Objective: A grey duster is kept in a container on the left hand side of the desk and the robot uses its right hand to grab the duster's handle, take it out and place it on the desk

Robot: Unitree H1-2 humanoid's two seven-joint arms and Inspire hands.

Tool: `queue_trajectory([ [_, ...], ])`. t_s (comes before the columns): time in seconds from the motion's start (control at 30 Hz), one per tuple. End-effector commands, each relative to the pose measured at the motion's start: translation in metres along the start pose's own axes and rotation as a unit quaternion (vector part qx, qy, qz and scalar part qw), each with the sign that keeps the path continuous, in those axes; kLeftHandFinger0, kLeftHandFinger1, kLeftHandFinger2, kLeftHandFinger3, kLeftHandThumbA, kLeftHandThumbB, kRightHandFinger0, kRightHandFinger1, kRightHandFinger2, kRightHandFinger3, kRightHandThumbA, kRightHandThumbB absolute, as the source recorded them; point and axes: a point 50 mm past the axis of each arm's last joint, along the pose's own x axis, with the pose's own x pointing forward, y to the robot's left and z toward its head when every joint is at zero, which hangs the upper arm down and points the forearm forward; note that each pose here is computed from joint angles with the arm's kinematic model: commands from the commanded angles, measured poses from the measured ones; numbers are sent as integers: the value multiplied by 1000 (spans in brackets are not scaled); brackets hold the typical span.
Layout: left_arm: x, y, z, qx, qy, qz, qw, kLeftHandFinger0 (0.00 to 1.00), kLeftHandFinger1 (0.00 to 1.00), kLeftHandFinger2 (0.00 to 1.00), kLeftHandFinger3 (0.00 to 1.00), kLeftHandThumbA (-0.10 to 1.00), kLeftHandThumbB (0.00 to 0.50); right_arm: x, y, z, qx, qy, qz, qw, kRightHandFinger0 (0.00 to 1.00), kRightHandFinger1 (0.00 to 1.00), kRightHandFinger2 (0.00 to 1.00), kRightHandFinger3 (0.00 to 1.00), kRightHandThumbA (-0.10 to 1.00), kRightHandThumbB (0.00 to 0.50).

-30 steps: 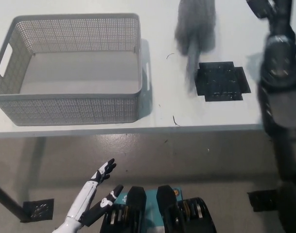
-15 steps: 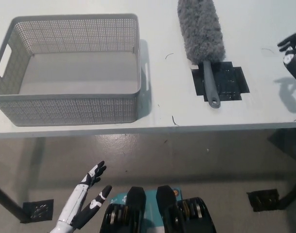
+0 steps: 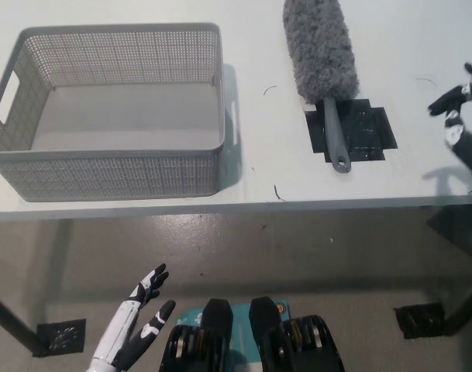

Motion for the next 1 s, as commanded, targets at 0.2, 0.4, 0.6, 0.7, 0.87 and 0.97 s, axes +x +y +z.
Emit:
queue_trajectory([
  [0.2,10,3,7,0,-46,13,999,1000,1000,1000,1000,989,124,-186,11,191,59,-408,-212,886,1000,1000,1000,1000,1000,88],
  [0.4,9,1,3,0,-48,18,999,1000,1000,1000,1000,1000,116,-224,51,185,48,-276,-287,916,1000,1000,1000,1000,397,0],
  [0.6,4,-2,1,-6,-45,17,999,1000,1000,1000,1000,1000,124,-230,79,106,106,-162,-140,971,1000,1000,1000,1000,1000,425],
  [0.7,5,-4,1,-7,-44,18,999,1000,1000,1000,1000,1000,124,-230,98,53,108,-72,-116,985,1000,1000,1000,1000,1000,279],
  [0.87,8,-4,4,-6,-49,17,999,1000,1000,1000,1000,1000,122,-231,128,2,169,23,-46,984,1000,1000,1000,1000,1000,341],
  [0.97,10,-3,5,-6,-55,19,998,1000,1000,1000,1000,1000,113,-229,148,-25,189,63,8,980,1000,1000,1000,1000,1000,369],
])
